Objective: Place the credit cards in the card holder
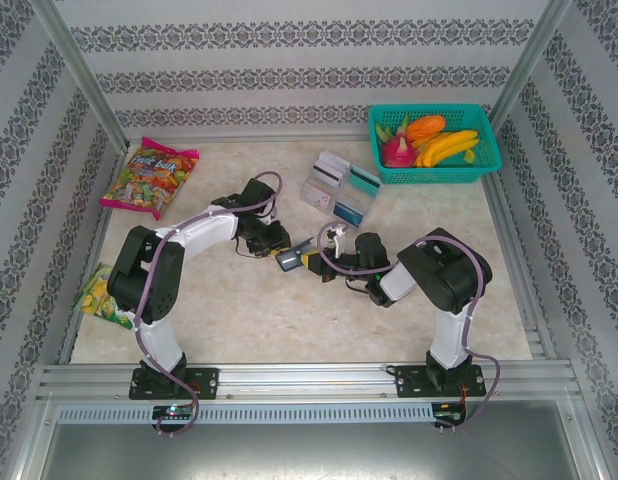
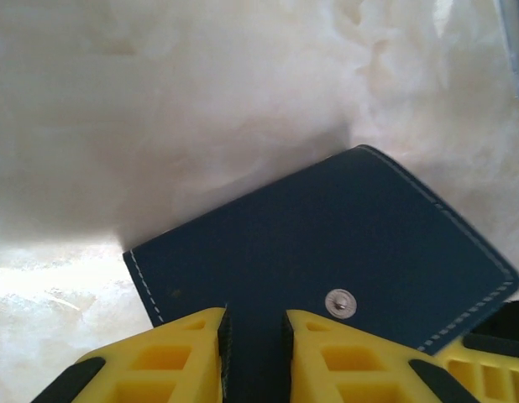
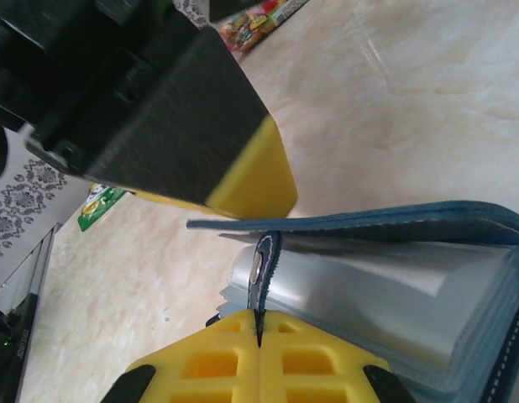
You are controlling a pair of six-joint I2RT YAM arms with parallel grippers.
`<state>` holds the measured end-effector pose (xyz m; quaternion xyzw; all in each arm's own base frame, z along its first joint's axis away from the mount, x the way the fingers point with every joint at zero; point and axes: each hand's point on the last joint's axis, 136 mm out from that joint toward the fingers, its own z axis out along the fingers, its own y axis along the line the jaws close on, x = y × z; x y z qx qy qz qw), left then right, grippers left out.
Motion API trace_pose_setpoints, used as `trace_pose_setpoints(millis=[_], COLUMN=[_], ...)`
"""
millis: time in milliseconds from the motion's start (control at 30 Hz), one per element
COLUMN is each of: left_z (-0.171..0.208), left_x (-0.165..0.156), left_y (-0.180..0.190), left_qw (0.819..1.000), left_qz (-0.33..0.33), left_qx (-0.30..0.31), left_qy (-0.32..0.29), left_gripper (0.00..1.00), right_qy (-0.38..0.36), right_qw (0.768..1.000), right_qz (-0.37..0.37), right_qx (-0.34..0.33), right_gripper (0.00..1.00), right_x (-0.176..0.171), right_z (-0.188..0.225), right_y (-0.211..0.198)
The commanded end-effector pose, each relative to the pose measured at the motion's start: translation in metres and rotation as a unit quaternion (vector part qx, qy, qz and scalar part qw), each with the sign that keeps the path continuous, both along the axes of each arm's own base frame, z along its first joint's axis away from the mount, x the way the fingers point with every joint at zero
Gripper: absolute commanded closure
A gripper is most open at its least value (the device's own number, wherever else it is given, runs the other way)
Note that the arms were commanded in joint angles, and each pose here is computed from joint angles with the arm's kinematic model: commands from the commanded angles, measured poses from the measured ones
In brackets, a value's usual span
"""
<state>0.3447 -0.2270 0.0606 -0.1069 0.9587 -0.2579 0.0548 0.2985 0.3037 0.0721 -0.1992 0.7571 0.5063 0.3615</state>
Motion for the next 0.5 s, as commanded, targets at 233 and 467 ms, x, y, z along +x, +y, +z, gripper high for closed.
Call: trace_pose_setpoints(millis=[233,467], left_z=[-0.017,-0.020], left_x=[-0.012,-0.013], left_y=[-0.003,-0.008], left_qw=[1.000,1.000], left_qz=[0.003,0.002], left_qx=[0.003,0.002], left_qy=[0.022,0.024], left_gripper=[0.74,0.74], right_qy=[-0.033,-0.043], right_qw=[0.998,0.997], right_qz=[0.012,0.011], right_qx=[0.054,0.057], right_gripper=[1.00,1.00], right_x=[0.007,0.008], right_z=[0.023,0.029], right_y=[0.004,0.004])
